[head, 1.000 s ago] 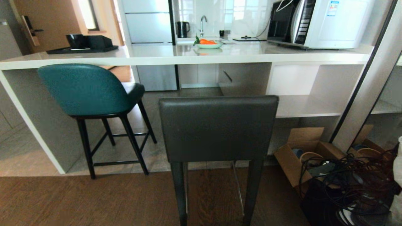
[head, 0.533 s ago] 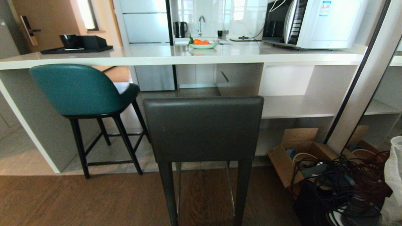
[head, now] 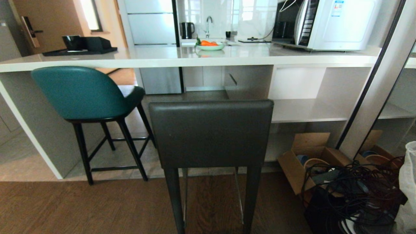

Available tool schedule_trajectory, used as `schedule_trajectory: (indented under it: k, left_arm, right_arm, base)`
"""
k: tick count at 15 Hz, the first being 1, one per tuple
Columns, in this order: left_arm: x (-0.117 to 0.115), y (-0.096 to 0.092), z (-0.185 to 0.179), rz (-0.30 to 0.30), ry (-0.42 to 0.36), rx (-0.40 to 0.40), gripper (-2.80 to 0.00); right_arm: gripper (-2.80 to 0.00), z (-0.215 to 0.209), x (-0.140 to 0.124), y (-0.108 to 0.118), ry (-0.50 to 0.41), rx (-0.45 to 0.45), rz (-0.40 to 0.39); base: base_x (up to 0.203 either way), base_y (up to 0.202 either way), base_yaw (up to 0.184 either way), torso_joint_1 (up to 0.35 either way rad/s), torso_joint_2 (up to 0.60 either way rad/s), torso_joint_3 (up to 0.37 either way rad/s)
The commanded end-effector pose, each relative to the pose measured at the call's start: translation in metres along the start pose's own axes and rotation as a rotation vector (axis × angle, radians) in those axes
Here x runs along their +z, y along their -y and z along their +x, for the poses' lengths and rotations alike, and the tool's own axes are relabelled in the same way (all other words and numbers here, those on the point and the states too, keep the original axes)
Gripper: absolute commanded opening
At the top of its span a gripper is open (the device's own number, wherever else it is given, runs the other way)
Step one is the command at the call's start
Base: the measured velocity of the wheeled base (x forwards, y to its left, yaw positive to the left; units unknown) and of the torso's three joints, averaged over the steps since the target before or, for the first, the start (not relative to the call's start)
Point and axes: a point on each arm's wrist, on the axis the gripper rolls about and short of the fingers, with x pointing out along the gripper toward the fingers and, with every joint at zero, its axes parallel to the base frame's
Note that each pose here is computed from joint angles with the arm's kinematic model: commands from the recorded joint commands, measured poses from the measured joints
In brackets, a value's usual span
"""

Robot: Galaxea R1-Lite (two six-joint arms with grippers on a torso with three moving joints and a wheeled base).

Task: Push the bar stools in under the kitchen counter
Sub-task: Push the gray chair back under the dining table

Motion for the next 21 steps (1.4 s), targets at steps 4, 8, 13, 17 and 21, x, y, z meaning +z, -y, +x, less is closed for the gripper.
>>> schedule_trajectory:
  k: [4, 8, 13, 17, 21]
  left_arm:
    - [0.000, 0.000, 0.000, 0.002, 0.000, 0.002, -2.80]
    - [0.035, 0.002, -0.003, 0.045, 0.022, -0.065, -2.80]
    - [0.118, 0.006, 0.066, -0.092, -0.248, -0.217, -2.80]
    - [0.105, 0.022, 0.159, -0.172, -0.574, -0.355, -2.80]
    - [0.034, 0.059, 0.257, -0.170, -0.738, -0.341, -2.80]
  right_arm:
    - [-2.80, 0.002, -0.007, 0.000, -0.025, 0.006, -0.014]
    - [-2.80, 0.009, 0.047, 0.000, -0.037, 0.079, 0.007]
    - [-2.80, 0.081, 0.091, -0.001, -0.333, 0.252, 0.105]
    - [-2.80, 0.151, 0.082, -0.009, -0.602, 0.407, 0.188]
    - [-2.80, 0.224, 0.039, -0.030, -0.765, 0.484, 0.222]
  base:
    - [0.000, 0.000, 0.000, 0.000, 0.00, 0.000]
    - [0.000, 0.000, 0.000, 0.000, 0.00, 0.000]
    - [0.000, 0.000, 0.000, 0.000, 0.00, 0.000]
    - [0.000, 0.000, 0.000, 0.000, 0.00, 0.000]
    - [0.000, 0.000, 0.000, 0.000, 0.00, 0.000]
